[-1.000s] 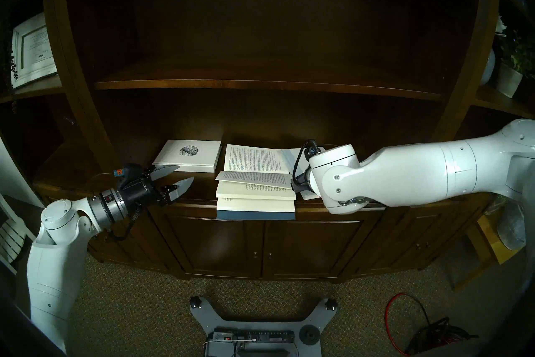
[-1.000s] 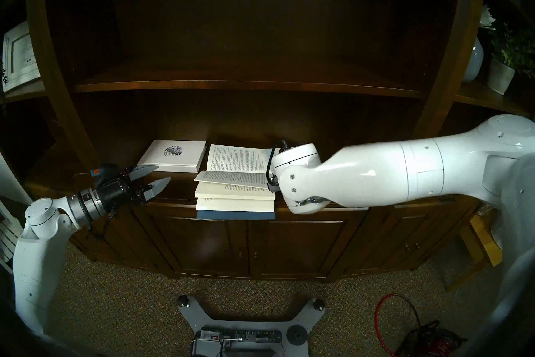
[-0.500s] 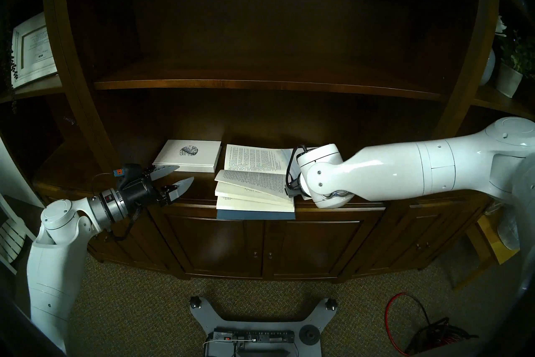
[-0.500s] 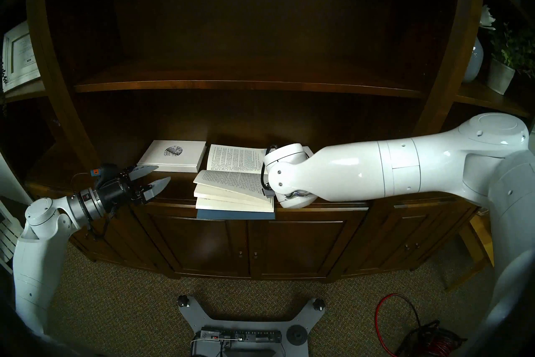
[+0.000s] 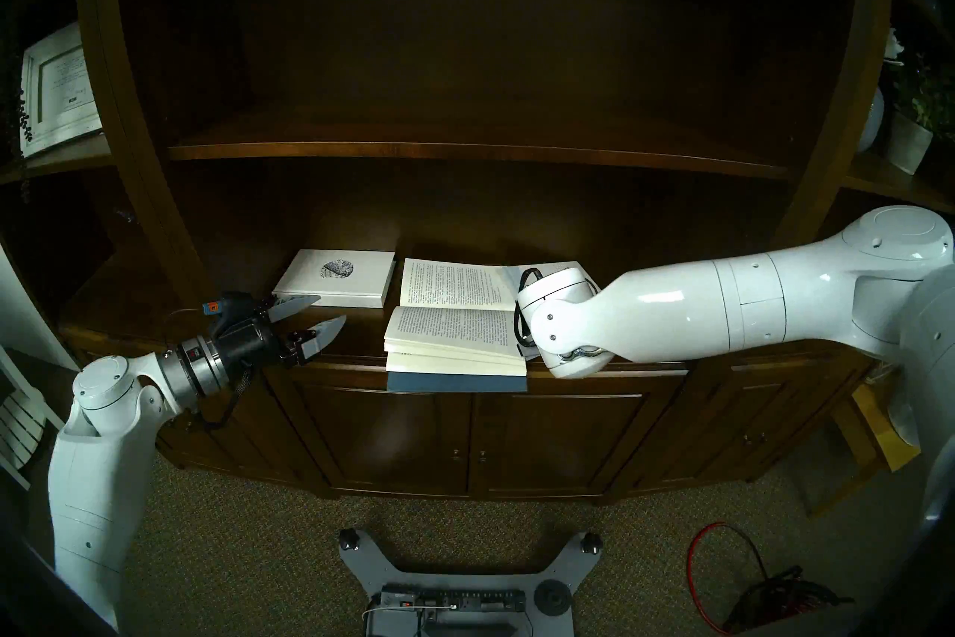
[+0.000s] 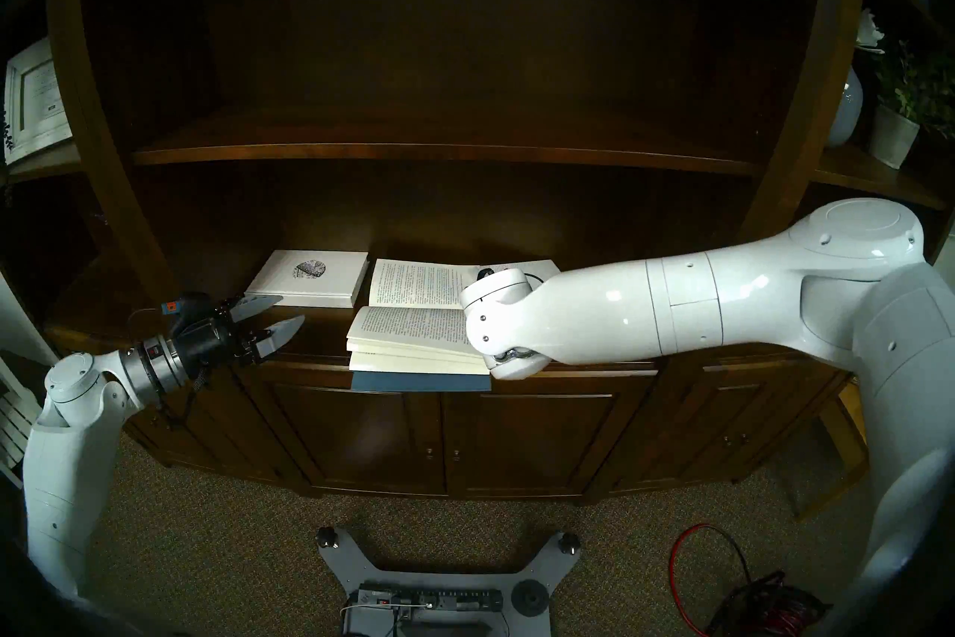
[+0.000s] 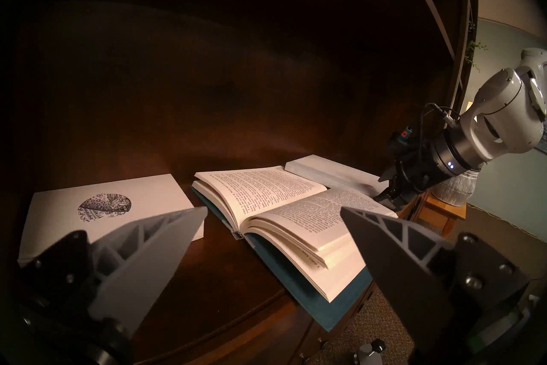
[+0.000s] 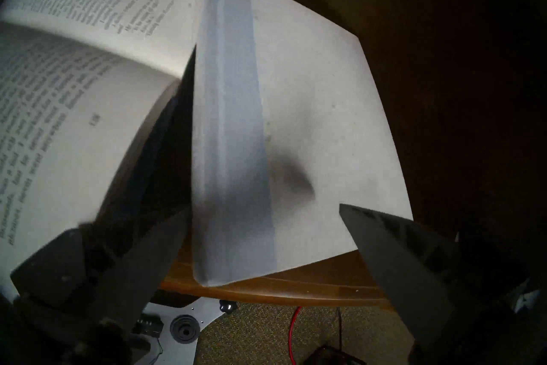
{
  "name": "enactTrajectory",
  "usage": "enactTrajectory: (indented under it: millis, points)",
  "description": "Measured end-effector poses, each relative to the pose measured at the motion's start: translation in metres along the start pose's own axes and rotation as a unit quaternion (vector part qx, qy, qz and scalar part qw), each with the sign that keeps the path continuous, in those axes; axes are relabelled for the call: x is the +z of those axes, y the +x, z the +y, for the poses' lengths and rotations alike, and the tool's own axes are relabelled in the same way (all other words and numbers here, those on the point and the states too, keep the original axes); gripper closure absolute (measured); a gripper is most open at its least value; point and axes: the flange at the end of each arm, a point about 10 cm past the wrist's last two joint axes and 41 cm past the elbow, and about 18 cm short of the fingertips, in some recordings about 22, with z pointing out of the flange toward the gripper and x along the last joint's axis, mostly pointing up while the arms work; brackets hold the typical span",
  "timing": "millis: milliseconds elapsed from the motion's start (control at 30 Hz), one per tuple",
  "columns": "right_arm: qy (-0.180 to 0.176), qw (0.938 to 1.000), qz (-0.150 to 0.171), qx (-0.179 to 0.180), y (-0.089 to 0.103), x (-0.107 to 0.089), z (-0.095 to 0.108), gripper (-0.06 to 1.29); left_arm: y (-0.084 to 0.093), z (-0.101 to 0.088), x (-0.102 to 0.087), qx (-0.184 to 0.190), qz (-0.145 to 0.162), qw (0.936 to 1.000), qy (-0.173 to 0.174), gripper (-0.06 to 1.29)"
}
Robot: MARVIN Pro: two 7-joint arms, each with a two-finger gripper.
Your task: Close the books and align them horizontally on the shelf
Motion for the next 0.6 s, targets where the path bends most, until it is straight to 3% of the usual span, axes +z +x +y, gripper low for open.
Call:
enactTrajectory:
  millis: [200,600]
  points:
    - [-0.023,0.9997,-0.011,-0.002,-0.011,0.006,0.009,-0.01,0.000,0.000,0.000,0.000,0.000,1.0000,0.000,0.00]
    - [-0.074,0.9968,-0.029,0.009,-0.032,0.006,0.048,-0.01,0.000,0.000,0.000,0.000,0.000,1.0000,0.000,0.00]
